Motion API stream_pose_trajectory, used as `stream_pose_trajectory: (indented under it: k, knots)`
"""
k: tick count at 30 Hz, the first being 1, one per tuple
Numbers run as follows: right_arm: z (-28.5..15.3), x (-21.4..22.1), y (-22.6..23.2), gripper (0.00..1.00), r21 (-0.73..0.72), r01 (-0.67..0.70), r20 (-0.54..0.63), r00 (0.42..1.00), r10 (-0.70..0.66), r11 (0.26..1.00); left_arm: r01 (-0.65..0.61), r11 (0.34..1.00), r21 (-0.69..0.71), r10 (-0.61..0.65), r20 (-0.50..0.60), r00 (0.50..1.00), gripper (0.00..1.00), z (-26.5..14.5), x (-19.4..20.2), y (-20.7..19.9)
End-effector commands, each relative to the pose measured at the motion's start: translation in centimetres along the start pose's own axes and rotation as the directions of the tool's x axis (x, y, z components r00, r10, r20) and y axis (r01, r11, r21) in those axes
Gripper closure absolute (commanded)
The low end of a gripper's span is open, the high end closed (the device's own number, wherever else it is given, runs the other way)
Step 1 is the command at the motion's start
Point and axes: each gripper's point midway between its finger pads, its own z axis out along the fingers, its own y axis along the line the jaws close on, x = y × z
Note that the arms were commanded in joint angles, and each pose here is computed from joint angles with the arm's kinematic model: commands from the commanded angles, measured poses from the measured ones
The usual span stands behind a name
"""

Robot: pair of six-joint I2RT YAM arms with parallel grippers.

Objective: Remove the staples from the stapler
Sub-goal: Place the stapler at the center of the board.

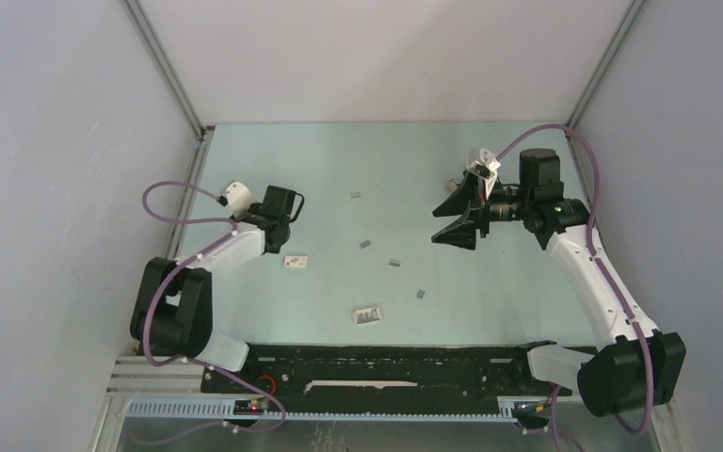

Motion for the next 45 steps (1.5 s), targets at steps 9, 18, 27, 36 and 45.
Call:
stream_pose_trajectory:
  k: [9,18,27,36,45]
  knots:
    - [-0.4,-0.6,0.8,0.22,-0.017,0.035,0.020,0.999,-0.035,0.999,-0.087,0.995,-0.055,0.090,0.068,0.994,0.99,-1.1,2.7,0.0]
    - [-0.4,-0.6,0.8,0.22,-0.017,0.033,0.020,0.999,-0.033,0.999,-0.120,0.990,-0.075,0.123,0.046,0.991,0.75,-0.7,3.6,-0.3]
    - [-0.5,-0.5,0.8,0.22,-0.017,0.037,0.018,0.999,-0.037,0.999,-0.102,0.993,-0.054,0.106,0.084,0.991,0.40,-2.3,1.1,0.3]
    - [-0.5,-0.4,0.9,0.22,-0.011,0.046,0.012,0.999,-0.046,0.999,-0.078,0.992,0.103,0.069,0.090,0.994,0.31,-5.6,-1.9,0.7]
    - [-0.6,-0.2,1.4,0.22,-0.003,0.101,-0.006,0.995,-0.101,0.995,-0.109,0.647,0.755,0.167,0.000,0.986,0.22,-13.0,2.2,-4.8]
